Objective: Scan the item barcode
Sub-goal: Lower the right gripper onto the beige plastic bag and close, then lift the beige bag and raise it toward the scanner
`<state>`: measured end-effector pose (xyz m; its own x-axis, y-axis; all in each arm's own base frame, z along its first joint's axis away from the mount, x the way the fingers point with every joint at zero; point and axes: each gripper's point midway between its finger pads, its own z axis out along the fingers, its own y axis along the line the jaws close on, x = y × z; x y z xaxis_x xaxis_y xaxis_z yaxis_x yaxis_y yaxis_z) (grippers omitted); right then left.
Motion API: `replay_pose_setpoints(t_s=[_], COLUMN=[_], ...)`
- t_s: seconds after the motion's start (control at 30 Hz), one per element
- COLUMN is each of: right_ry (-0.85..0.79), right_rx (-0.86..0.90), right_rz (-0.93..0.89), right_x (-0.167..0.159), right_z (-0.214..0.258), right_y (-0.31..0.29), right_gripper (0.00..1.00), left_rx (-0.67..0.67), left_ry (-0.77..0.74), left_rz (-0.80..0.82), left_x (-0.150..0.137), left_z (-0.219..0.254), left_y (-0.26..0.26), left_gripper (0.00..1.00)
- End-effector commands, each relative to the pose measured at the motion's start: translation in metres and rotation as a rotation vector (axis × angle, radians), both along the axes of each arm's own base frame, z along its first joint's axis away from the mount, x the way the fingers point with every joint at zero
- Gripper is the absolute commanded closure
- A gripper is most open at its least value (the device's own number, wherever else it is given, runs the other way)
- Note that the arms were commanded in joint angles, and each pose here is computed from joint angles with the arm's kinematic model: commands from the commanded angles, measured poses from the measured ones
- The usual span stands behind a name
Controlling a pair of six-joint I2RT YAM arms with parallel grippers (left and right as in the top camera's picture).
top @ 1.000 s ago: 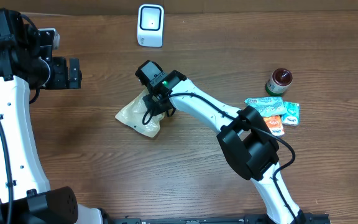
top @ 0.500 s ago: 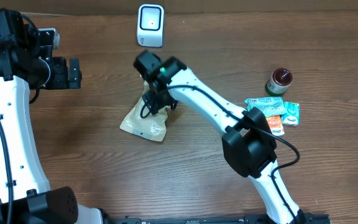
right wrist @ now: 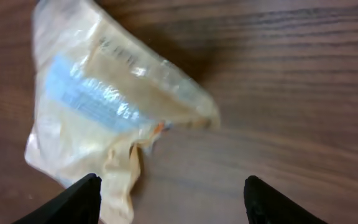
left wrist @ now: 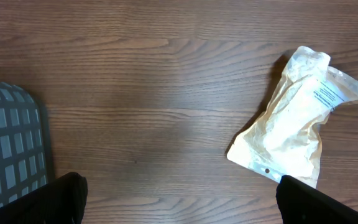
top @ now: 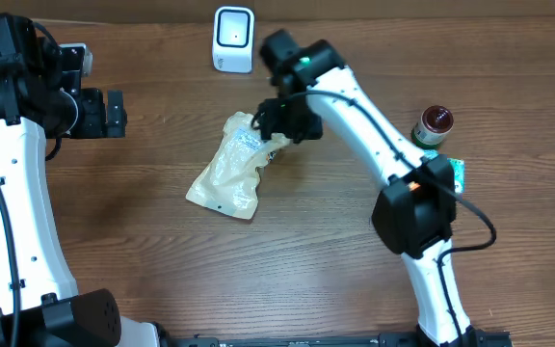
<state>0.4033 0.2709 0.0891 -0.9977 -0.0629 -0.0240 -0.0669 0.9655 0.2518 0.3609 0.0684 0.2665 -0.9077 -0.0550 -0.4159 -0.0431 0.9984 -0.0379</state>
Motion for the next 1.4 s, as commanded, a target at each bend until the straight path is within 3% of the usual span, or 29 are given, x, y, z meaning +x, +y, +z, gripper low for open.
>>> replay_pose_setpoints(t_s=[0.0,0.27,0.5,0.7,0.8,0.93,1.0,1.17,1.37], right_ry=[0.098,0.012,0.005,-0.011,-0.019,-0.074,-0.162,-0.366,-0.626], right_rx=[0.157,0.392,0.408,0.416,0.466,0.482,0.446,0.247,-0.343], right_rz=[-0.012,0.045,0.019,0.044,0.086,0.115,0.144,0.158,0.098], right_x=[-0.014,0.003,-0.006,-0.007,-0.004,0.005,0.012,0.028,0.043], right_z=[-0.014,-0.044,-0.067,-0.067,-0.051,-0.018,0.015,0.073,0.11], right_y=[0.02,0.057,0.073,0.077,0.08,0.078,0.071,0.037,-0.037], right_gripper=[0.29,0.21,0.28,0.59,0.79,0.92,0.96,0.96,0.96], left_rx=[0.008,0.008,0.008,0.008,0.008,0.008,0.008,0.008,0.008], left_ry=[0.004,0.004,0.004,0.005,0.004,0.005,0.005,0.004,0.004], left_rz=[-0.026,-0.026,-0.026,-0.026,-0.026,-0.026,-0.026,-0.026,-0.026], left_x=[0.001,0.001,0.001,0.001,0.001,0.001,0.001,0.001,0.001], left_z=[-0.002,-0.002,-0.002,-0.002,-0.002,-0.002,-0.002,-0.002,-0.002], left_y=[-0.002,-0.002,-0.002,-0.002,-0.002,-0.002,-0.002,-0.002,-0.002], left_gripper=[0.0,0.0,0.0,0.01,0.0,0.0,0.0,0.0,0.0])
